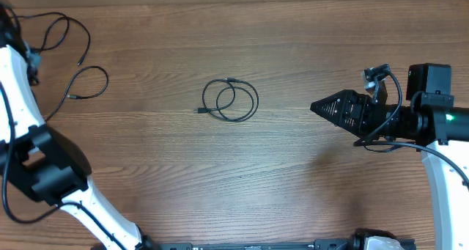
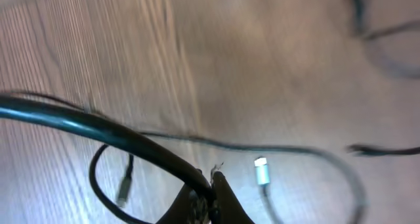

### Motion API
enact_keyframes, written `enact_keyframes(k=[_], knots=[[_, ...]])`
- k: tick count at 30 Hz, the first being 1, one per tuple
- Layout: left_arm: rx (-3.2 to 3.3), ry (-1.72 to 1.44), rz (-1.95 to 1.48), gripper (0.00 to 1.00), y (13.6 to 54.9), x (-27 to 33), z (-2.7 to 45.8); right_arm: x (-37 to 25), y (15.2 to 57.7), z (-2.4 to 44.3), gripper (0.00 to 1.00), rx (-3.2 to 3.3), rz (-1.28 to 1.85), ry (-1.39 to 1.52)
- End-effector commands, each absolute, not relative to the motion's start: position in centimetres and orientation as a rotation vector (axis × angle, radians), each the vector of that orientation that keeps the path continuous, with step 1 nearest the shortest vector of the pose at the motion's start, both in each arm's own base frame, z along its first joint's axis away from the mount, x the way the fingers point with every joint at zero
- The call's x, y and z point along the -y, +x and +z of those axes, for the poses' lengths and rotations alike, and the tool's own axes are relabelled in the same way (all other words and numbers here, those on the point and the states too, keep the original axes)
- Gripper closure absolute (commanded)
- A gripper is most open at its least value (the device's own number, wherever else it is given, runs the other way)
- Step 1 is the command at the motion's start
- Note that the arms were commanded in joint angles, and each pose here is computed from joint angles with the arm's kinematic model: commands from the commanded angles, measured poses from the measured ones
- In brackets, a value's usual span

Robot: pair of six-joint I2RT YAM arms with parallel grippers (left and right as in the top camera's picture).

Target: Untangle cables

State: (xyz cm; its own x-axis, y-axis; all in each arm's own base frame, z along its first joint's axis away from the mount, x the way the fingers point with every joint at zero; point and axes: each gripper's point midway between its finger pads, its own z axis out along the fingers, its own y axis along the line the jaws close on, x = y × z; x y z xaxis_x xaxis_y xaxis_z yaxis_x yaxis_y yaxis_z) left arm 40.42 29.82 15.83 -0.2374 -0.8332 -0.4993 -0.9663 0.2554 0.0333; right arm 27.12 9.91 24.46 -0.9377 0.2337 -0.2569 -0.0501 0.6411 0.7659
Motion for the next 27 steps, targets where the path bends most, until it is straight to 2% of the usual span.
enact_keyframes(k=[1, 4, 8, 12, 17, 22, 27], knots=[[-2.277, -1.699, 0.5, 0.95, 39.6, -29.4, 11.1, -9.7, 27.5, 25.2, 0.0, -2.509, 1.18, 0.134], [-2.378, -1.734, 0.526, 0.96, 38.7, -28.8, 7.9, -9.7, 27.5, 25.2, 0.0, -2.509, 1.18, 0.134], [-2.522, -1.63, 0.543, 0.96, 38.6, -28.5, 5.9, -9.7, 27.5, 25.2, 0.0, -2.509, 1.18, 0.134], [-2.691, -1.386, 0.52, 0.96, 39.3, -28.1, 5.5, -9.7, 27.5, 25.2, 0.0, -2.51, 1.18, 0.134], [-2.794, -1.242, 0.398, 0.96, 40.1, -26.7, 5.0, -9.7, 27.5, 25.2, 0.0, -2.509, 1.18, 0.134], [-2.845, -1.135, 0.399, 0.96, 40.8, -25.5, 5.0, -9.7, 27.5, 25.2, 0.0, -2.509, 1.18, 0.134], [-2.924, -0.899, 0.404, 0.96, 42.5, -22.8, 4.3, -9.7, 27.5, 25.2, 0.0, -2.509, 1.18, 0.134]])
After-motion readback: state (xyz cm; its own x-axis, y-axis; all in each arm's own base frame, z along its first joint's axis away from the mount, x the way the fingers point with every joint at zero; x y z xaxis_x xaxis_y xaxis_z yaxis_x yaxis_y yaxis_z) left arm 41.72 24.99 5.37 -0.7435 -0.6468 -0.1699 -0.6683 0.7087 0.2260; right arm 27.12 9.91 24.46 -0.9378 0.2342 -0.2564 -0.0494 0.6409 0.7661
